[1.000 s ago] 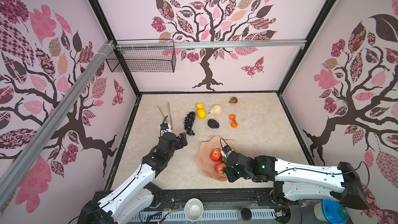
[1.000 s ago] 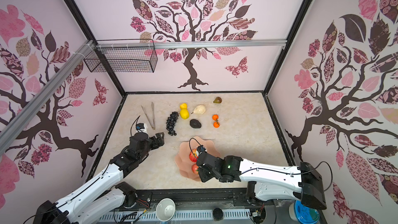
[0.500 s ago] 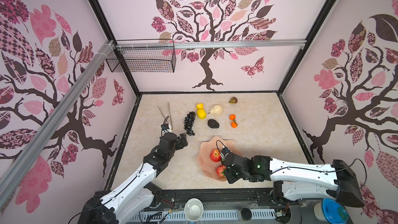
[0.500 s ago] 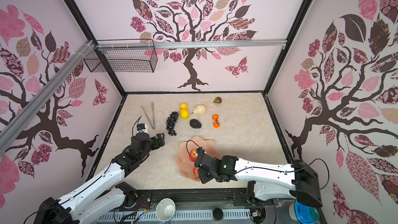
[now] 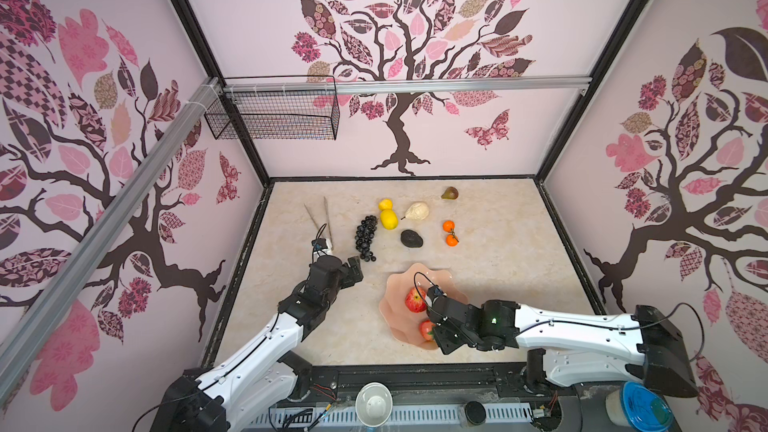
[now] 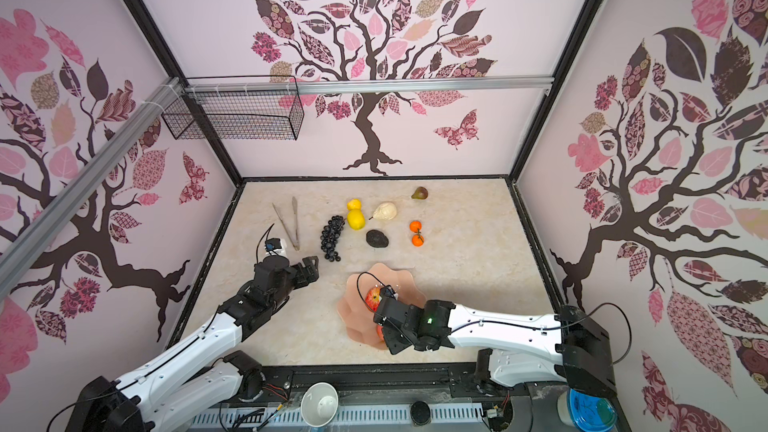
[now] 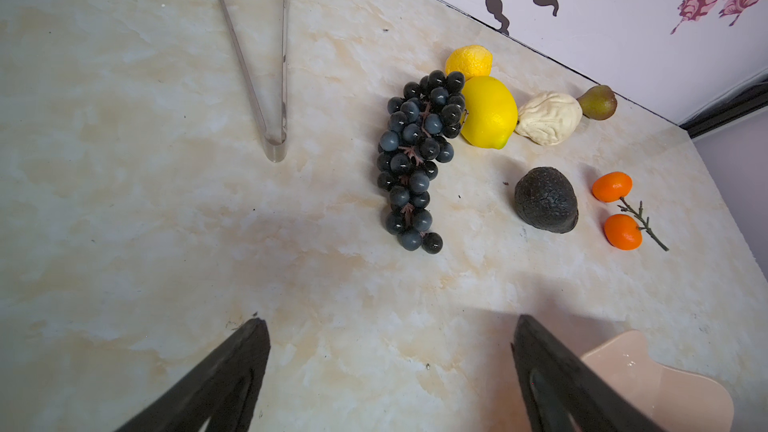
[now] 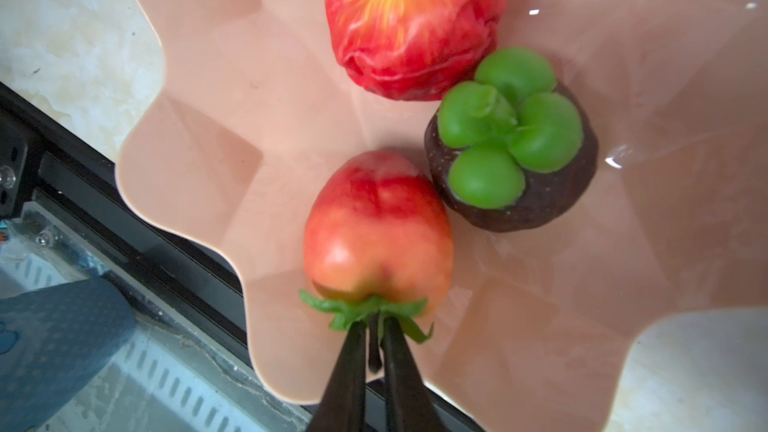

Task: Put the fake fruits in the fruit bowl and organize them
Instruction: 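Lower the red pear into the bowl beside the apple and open the right gripper, then reach the left gripper to the dark avocado and grasp it while the right withdraws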

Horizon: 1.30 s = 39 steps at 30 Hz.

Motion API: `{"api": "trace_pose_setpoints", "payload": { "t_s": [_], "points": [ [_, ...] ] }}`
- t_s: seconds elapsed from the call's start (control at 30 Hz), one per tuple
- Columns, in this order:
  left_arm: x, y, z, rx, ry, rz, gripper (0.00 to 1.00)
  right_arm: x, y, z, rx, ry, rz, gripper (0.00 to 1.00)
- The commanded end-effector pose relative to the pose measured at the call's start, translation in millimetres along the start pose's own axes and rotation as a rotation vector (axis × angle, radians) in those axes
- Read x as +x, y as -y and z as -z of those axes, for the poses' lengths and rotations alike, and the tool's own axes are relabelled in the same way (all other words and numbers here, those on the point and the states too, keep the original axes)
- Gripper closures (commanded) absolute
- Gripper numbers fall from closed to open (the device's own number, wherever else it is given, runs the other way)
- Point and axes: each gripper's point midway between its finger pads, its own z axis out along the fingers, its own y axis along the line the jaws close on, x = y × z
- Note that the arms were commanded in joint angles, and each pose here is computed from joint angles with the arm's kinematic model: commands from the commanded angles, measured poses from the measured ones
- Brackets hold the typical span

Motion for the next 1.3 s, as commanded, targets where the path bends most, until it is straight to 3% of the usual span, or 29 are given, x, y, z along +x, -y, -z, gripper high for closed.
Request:
{"api": "trace_pose_setpoints", "payload": {
  "t_s": [0.0, 0.3, 0.5, 0.87, 1.0, 1.13, 1.27],
  "points": [
    [9.2, -8.4, -3.5, -0.017, -0.012, -0.010, 0.05, -7.1, -3.1, 4.4, 0.007, 0.016, -0.003, 0.82],
    [8.8, -10.1, -3.6, -0.025, -0.007, -0.014, 0.05, -10.9, -8.1, 13.0, -0.027, 0.037, -0.014, 0.77],
    [6.3, -8.1, -2.6, -0.021, -0.006, -0.016, 0.05, -20.8, -6.4, 33.0, -0.020, 0.083, 0.013, 0.64],
    [-9.9, 45.5, -3.0, 0.146, -0.105, -0.003, 0.07, -82.4, 35.6, 87.8, 0.188, 0.416, 0.061, 0.37],
    [-6.4, 72.8, -16.8, 0.185, -0.187, -0.024, 0.08, -111.8, 62.2, 101.4, 0.218, 0.556, -0.025, 0.34],
    [5.2, 100.1, -35.1, 0.170, -0.278, -0.114, 0.08, -131.8, 88.1, 112.9, 0.218, 0.706, -0.153, 0.27],
    [21.0, 123.0, -58.1, 0.149, -0.372, -0.184, 0.07, -137.7, 90.5, 119.4, 0.182, 0.771, -0.258, 0.20]
  ]
}}
